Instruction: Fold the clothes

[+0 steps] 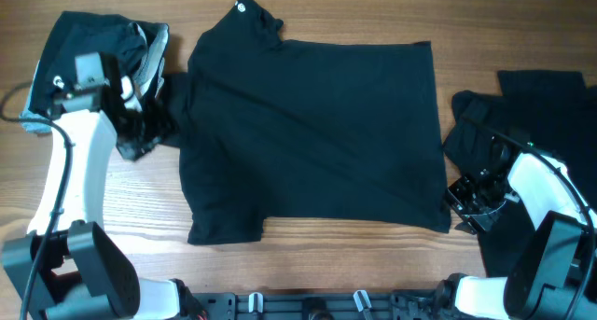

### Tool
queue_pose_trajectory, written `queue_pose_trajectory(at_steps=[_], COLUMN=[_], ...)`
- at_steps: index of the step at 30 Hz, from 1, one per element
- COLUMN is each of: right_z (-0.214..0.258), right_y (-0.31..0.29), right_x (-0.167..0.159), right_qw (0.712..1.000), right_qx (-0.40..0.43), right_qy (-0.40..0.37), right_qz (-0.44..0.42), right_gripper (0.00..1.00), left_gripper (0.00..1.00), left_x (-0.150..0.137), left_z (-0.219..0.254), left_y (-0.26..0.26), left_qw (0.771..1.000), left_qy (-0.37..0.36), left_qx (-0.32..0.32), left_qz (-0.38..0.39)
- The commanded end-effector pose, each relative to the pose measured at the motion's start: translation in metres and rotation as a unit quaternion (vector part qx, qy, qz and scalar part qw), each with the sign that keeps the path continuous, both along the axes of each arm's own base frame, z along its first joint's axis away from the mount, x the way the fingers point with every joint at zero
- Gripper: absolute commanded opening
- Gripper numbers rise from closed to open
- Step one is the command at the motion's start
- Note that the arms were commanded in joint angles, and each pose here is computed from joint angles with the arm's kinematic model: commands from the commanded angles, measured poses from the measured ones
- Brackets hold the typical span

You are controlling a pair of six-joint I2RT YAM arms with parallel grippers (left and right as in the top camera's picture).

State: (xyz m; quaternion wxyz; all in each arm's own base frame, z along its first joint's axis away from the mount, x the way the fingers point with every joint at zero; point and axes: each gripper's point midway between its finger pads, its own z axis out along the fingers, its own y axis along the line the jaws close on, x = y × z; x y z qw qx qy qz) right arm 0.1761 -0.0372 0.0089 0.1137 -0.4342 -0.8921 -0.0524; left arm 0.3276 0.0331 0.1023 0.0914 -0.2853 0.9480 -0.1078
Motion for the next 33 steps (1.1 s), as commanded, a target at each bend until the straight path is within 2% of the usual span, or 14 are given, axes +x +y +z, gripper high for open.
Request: queue_pose_trajectory(at_steps=[1,4,6,11,12,13,14,15,19,25,26,27,30,33], right_z=[0.004,0.004,0.004,0.003,0.003,0.003,0.003,0.003,0.003,0.002,0.003,0.006,0.028,0.075], right_y=[-0.007,-0.004,-0.003,-0.005,-0.006,-0.006,-0.007,-0.007,-0.008,-0.01,-0.007,-0.003,0.013,0.022], right_x=[0.012,0.021,0.026,0.032,0.034,0.035,0.037,0.038,0.04,0.045,0.051,0.06,0.093,0.149], right_qw=[0.999,0.999,0.998,0.997,0.997,0.996,0.996,0.996,0.995,0.993,0.991,0.986,0.96,0.919], right_qx=[-0.014,-0.003,0.0,-0.003,-0.004,-0.006,-0.006,-0.007,-0.008,-0.011,-0.003,0.011,0.064,0.085], right_qy=[-0.027,-0.05,-0.061,-0.075,-0.077,-0.081,-0.084,-0.086,-0.092,-0.105,-0.121,-0.145,-0.231,-0.342], right_qz=[0.015,0.017,0.02,0.027,0.027,0.028,0.028,0.028,0.04,0.048,0.064,0.081,0.144,0.175], right_gripper=[0.47,0.47,0.47,0.47,0.48,0.48,0.48,0.48,0.48,0.48,0.48,0.48,0.47,0.47], left_gripper=[0.65,0.59,0.5,0.49,0.44,0.32,0.1,0.04,0.04,0.06,0.33,0.43,0.46,0.47], left_x=[-0.036,-0.049,-0.06,-0.072,-0.074,-0.08,-0.085,-0.092,-0.1,-0.098,-0.095,-0.094,-0.083,-0.052], left_z=[-0.034,-0.062,-0.083,-0.113,-0.116,-0.12,-0.121,-0.121,-0.106,-0.081,-0.08,-0.08,-0.073,-0.039], left_y=[-0.004,-0.007,-0.009,-0.012,-0.012,-0.013,-0.014,-0.015,0.014,0.043,0.044,0.043,0.041,0.05], left_qw=[0.998,0.997,0.995,0.994,0.993,0.993,0.992,0.99,0.98,0.975,0.975,0.976,0.982,0.989], left_qy=[0.061,0.074,0.081,0.073,0.072,0.078,0.088,0.102,0.129,0.104,0.099,0.097,0.078,0.028], left_qx=[-0.006,-0.011,-0.016,-0.019,-0.02,-0.02,-0.021,-0.023,-0.007,0.003,0.003,0.0,-0.01,-0.002], left_qz=[0.013,0.032,0.056,0.084,0.086,0.087,0.088,0.089,0.15,0.197,0.197,0.196,0.173,0.143])
